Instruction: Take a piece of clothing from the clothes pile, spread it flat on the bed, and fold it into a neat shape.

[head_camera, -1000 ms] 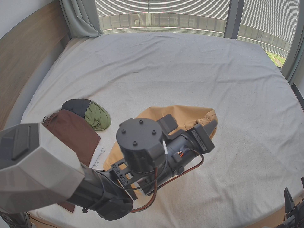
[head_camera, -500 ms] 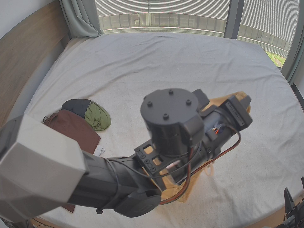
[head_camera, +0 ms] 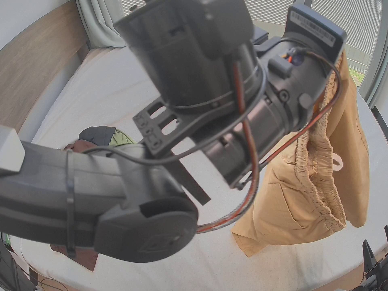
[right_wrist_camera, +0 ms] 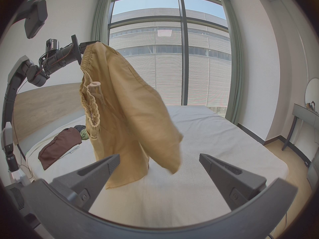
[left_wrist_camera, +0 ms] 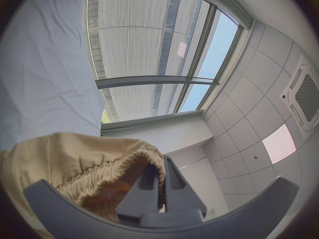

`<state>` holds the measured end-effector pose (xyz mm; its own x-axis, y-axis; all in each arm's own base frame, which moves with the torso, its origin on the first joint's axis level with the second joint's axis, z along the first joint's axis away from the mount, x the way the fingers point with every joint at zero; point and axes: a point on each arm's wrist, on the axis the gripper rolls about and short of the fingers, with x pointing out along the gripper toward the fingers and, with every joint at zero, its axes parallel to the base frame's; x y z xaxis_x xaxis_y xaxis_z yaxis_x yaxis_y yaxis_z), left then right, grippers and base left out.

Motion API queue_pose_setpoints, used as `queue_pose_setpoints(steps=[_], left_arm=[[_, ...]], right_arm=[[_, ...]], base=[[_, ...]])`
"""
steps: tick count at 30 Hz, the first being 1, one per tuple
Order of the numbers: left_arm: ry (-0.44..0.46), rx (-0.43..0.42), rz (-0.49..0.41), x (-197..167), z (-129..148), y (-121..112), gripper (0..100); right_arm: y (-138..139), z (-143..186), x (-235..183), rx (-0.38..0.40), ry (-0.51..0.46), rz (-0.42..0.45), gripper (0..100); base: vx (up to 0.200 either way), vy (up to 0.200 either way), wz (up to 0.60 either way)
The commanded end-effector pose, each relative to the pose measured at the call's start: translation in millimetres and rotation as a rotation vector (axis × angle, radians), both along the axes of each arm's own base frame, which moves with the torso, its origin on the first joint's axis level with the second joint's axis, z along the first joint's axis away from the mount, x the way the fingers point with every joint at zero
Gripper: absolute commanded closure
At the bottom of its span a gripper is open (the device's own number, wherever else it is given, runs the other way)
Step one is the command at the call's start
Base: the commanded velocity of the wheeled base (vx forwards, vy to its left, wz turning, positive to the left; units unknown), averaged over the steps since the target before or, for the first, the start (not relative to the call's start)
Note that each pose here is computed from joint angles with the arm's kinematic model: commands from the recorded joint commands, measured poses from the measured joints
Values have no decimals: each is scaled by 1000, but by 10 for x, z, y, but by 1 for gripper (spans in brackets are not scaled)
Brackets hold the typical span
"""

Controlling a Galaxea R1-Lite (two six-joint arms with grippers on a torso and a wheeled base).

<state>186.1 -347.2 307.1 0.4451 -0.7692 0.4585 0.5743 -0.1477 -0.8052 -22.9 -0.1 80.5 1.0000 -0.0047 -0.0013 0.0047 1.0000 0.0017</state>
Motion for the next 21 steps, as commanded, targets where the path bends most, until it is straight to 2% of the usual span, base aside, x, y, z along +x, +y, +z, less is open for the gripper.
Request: queue_pose_setpoints(steps=[1, 4, 6, 7, 11, 15, 21], left_arm=[[51, 135, 135, 335, -354, 394, 100], [64, 208, 193, 472, -591, 537, 100], [63, 218, 205, 496, -647, 570, 100], [49, 235, 223, 575, -781, 664, 100], [35, 292, 263, 706, -1032, 760, 100], [32, 304, 301, 808, -1229, 852, 100], [40, 310, 322, 802, -1364, 974, 100]], right_arm=[[0, -53, 1, 0, 2, 0, 0], [0, -53, 1, 0, 2, 0, 0], [0, -53, 1, 0, 2, 0, 0], [0, -53, 1, 0, 2, -1, 0], [0, -53, 1, 0, 2, -1, 0], [0, -53, 1, 0, 2, -1, 0], [0, -53, 1, 0, 2, -1, 0]], base=[[0, 0, 0], [0, 0, 0], [0, 0, 0], [0, 0, 0], [0, 0, 0], [0, 0, 0], [0, 0, 0]])
